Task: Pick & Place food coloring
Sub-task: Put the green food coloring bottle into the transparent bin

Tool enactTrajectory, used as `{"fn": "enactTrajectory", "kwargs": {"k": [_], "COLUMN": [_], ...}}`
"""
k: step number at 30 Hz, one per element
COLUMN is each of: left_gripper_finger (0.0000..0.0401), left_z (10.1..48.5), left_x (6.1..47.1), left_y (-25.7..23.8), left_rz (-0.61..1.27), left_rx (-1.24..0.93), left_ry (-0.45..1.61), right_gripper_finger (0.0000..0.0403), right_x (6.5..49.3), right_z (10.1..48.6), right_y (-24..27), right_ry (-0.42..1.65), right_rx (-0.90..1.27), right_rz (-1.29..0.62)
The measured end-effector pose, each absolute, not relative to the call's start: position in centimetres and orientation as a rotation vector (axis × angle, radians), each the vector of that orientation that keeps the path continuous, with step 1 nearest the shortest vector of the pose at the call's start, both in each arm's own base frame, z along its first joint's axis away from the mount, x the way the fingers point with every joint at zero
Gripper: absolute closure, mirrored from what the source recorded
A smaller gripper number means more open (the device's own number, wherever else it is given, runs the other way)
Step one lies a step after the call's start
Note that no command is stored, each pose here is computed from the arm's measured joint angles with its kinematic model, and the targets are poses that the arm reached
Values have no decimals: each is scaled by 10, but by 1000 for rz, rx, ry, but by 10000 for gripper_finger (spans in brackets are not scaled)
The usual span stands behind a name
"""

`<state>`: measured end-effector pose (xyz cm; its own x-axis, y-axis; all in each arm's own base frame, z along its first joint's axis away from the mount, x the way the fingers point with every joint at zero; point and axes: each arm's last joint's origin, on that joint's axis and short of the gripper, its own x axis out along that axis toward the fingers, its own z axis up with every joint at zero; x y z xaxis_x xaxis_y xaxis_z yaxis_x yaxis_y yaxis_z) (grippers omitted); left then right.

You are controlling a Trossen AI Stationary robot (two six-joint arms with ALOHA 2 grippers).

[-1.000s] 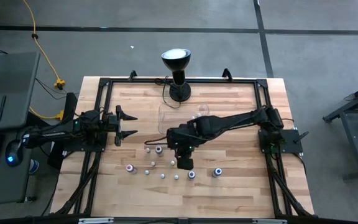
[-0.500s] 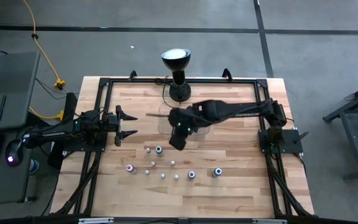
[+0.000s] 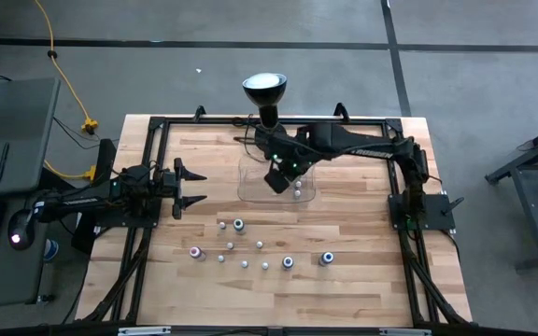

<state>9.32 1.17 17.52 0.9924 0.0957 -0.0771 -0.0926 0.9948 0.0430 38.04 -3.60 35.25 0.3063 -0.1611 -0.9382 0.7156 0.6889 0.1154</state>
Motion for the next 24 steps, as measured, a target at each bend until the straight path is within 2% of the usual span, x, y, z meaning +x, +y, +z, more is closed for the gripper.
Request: {"fn": "enactTrajectory", "kwargs": {"k": [8, 24], "left_gripper_finger": [123, 123], "left_z": [175, 175], "left_x": [93, 93], "left_y": [12, 12], "left_rz": [95, 94], "left_rx": [39, 40], "left_ry": [79, 79], "right_gripper_finger": [365, 365], "right_x": [378, 387], "right_z": [322, 225], "right_y": [-50, -56], "right_ry": [1213, 1226], "right_rx": [612, 713], "right_rz": [-705, -623]}}
